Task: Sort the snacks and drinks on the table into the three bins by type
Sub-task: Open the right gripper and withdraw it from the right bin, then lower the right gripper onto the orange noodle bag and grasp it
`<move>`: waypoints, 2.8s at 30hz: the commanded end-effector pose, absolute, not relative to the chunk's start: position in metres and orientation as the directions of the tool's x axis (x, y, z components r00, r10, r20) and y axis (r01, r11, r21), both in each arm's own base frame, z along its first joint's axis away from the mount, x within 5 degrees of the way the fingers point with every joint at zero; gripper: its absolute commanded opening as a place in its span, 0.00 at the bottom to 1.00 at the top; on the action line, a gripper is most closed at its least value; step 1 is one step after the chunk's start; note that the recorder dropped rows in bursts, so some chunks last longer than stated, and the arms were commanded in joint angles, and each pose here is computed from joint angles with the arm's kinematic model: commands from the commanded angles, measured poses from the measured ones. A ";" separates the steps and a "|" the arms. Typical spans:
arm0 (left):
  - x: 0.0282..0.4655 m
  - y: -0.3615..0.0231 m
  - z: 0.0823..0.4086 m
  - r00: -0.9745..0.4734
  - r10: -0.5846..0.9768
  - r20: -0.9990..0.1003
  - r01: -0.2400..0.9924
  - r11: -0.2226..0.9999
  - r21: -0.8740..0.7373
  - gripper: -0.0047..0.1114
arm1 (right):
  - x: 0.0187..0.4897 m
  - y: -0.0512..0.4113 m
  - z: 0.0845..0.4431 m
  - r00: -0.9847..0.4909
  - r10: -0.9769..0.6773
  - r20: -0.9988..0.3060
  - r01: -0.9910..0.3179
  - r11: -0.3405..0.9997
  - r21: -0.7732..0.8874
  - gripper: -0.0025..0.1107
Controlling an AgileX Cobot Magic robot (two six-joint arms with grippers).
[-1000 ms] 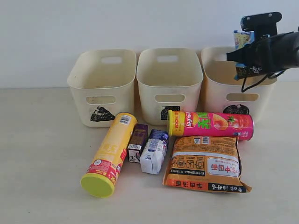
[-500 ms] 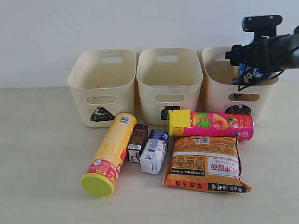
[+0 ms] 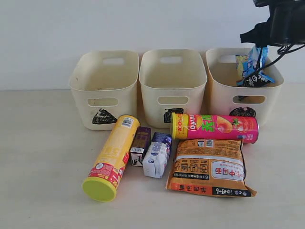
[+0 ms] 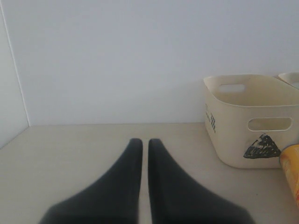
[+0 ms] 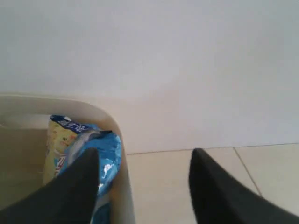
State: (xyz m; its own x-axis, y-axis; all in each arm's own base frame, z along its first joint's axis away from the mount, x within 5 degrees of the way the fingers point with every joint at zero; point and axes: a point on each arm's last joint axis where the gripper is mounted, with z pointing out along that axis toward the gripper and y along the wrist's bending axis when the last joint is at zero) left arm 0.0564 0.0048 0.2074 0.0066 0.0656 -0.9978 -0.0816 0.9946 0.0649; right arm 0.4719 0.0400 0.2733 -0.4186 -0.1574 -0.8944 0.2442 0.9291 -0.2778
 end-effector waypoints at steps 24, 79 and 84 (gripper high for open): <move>0.056 0.004 0.207 0.014 0.070 -0.997 -0.077 0.995 0.069 0.07 | 0.403 0.094 0.294 -0.429 -0.295 -0.854 0.094 0.925 -0.367 0.02; 0.056 0.004 0.207 0.014 0.070 -0.997 -0.077 0.995 0.069 0.07 | 0.288 0.022 0.119 -0.904 0.262 -0.338 -0.074 0.683 0.727 0.70; 0.056 0.004 0.207 0.014 0.070 -0.997 -0.077 0.995 0.069 0.07 | 0.300 0.021 0.090 -0.925 0.241 -0.294 -0.060 0.673 0.737 0.70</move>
